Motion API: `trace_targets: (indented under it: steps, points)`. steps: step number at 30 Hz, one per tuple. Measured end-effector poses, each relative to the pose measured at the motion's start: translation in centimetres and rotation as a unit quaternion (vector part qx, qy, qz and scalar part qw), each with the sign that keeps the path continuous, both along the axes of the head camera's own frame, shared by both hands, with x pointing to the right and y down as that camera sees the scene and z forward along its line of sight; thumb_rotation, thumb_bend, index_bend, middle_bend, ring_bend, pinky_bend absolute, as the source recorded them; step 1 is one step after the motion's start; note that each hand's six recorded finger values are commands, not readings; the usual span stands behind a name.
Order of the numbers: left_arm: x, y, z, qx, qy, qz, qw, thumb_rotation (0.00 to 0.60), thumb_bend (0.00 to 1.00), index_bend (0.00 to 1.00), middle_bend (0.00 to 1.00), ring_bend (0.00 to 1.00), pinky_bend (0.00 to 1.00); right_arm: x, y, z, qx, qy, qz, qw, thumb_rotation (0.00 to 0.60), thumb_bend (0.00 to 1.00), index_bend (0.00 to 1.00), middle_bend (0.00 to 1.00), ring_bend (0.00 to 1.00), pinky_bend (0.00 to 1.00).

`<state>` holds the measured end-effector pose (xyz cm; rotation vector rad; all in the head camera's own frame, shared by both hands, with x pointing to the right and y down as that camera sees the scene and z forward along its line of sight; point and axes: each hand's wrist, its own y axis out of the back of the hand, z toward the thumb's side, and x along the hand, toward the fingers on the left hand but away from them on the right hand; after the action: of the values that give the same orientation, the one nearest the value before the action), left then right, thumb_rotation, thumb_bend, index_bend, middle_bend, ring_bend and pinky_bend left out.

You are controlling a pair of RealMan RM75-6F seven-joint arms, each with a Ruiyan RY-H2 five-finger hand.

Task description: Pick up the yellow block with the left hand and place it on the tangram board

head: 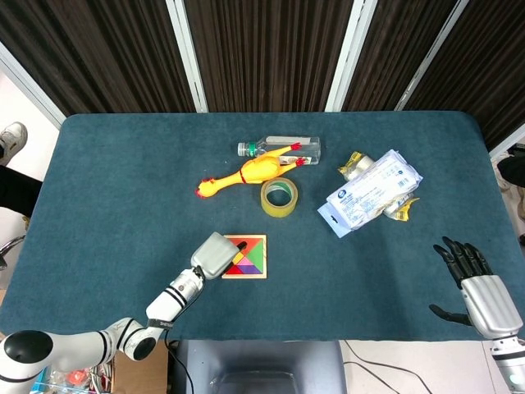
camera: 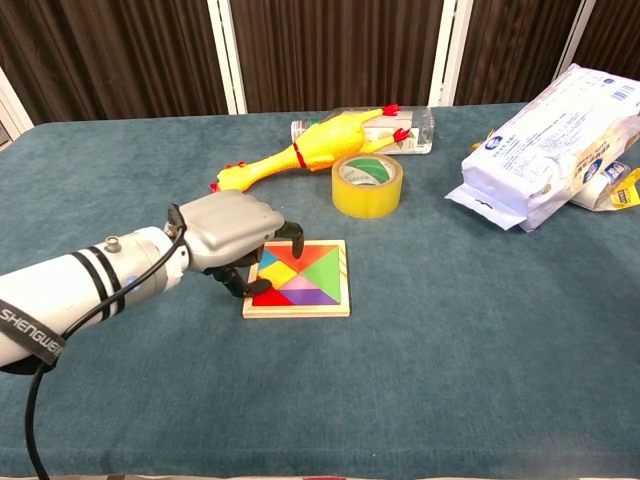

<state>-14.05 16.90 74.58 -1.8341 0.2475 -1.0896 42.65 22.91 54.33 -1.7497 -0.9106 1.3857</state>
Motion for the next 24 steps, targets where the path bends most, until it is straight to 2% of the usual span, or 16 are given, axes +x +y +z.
trace_targets:
  steps: [12, 16, 19, 21, 23, 24]
  points:
    - [0.5, -0.3, -0.2, 0.003, 0.008, -0.004, 1.0000, 0.600, 0.36, 0.33, 1.00, 1.00, 1.00, 0.2, -0.1, -0.2, 0.002, -0.003, 0.002, 1.0000, 0.600, 0.16, 0.00, 0.00, 0.00, 0.00]
    - [0.6, -0.6, -1.4, 0.008, 0.026, -0.010, 0.9996, 0.600, 0.35, 0.32, 1.00, 1.00, 1.00, 0.3, -0.1, -0.1, 0.002, 0.001, 0.000, 1.0000, 0.600, 0.16, 0.00, 0.00, 0.00, 0.00]
    - [0.4, -0.8, -3.0, 0.015, 0.050, -0.017, 0.9985, 0.600, 0.35, 0.30, 1.00, 1.00, 1.00, 0.2, -0.1, -0.1, 0.001, 0.004, -0.002, 1.0000, 0.600, 0.16, 0.00, 0.00, 0.00, 0.00]
    - [-0.3, -1.0, -4.6, 0.021, 0.070, -0.026, 0.9970, 0.600, 0.35, 0.26, 0.94, 0.96, 0.98, 0.2, 0.0, -0.1, 0.001, 0.006, -0.003, 1.0000, 0.600, 0.16, 0.00, 0.00, 0.00, 0.00]
    - [-2.0, -1.0, -6.1, 0.025, 0.084, -0.039, 0.9954, 0.600, 0.35, 0.19, 0.75, 0.79, 0.86, 0.1, 0.1, 0.0, 0.002, 0.008, -0.004, 1.0000, 0.600, 0.16, 0.00, 0.00, 0.00, 0.00]
    - [-2.9, -1.0, -6.6, 0.025, 0.086, -0.045, 0.9949, 0.600, 0.35, 0.15, 0.60, 0.64, 0.75, 0.1, 0.1, 0.0, 0.002, 0.010, -0.005, 0.9999, 0.600, 0.16, 0.00, 0.00, 0.00, 0.00]
